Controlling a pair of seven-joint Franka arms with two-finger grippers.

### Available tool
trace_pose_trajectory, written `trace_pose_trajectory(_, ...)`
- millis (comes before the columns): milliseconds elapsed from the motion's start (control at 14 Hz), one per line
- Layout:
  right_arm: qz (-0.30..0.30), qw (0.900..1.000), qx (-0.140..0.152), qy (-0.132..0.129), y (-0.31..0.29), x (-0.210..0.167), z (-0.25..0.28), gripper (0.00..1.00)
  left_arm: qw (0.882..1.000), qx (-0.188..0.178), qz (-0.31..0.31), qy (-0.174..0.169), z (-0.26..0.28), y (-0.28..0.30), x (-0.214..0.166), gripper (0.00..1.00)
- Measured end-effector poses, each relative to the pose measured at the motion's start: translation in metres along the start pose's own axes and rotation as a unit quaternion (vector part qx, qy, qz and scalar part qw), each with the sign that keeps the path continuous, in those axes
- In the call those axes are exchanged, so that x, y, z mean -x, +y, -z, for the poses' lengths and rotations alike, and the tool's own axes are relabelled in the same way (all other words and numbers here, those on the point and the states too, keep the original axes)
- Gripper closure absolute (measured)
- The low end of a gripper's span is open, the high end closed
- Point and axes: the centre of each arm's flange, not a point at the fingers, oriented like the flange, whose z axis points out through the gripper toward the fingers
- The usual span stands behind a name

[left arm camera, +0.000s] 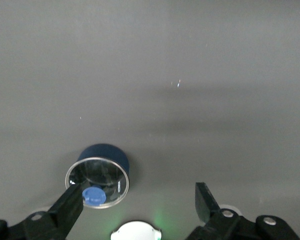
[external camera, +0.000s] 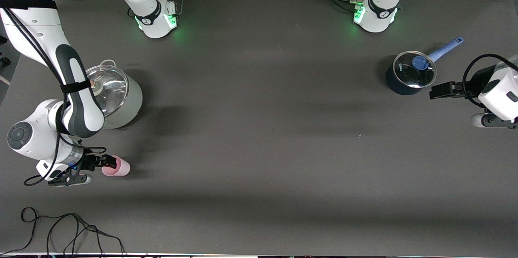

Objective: Transfer pink cup from left to right arm

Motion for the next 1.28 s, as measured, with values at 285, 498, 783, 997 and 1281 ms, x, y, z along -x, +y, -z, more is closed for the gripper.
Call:
trace_pose_trajectory(285, 0.032, 0.999, -0.007, -0.036, 0.011, 0.007, 0.021, 0.03, 0.999, -0.007, 0.000, -0.047, -0.009, 0.001, 0.010, 0.00)
trace_pose_trajectory(498, 0.047, 0.998, -0.010, -0.051, 0.029, 0.009, 0.082, 0.02, 0.998, -0.019, 0.007, -0.062, -0.018, -0.006, 0.011, 0.00)
trace_pose_trajectory(783, 0.054, 0.996, -0.027, -0.072, 0.016, 0.002, 0.195, 0.01, 0.999, -0.029, -0.023, -0.010, -0.023, -0.004, 0.014, 0.01)
trace_pose_trajectory(997, 0.027, 0.996, -0.033, -0.084, 0.002, 0.009, 0.275, 0.01, 0.998, -0.031, -0.033, 0.046, -0.020, -0.002, 0.026, 0.07)
trace_pose_trajectory(1281, -0.015, 0.996, -0.032, -0.082, -0.025, 0.036, 0.347, 0.01, 0.993, -0.031, -0.039, 0.108, -0.008, 0.002, 0.023, 0.00)
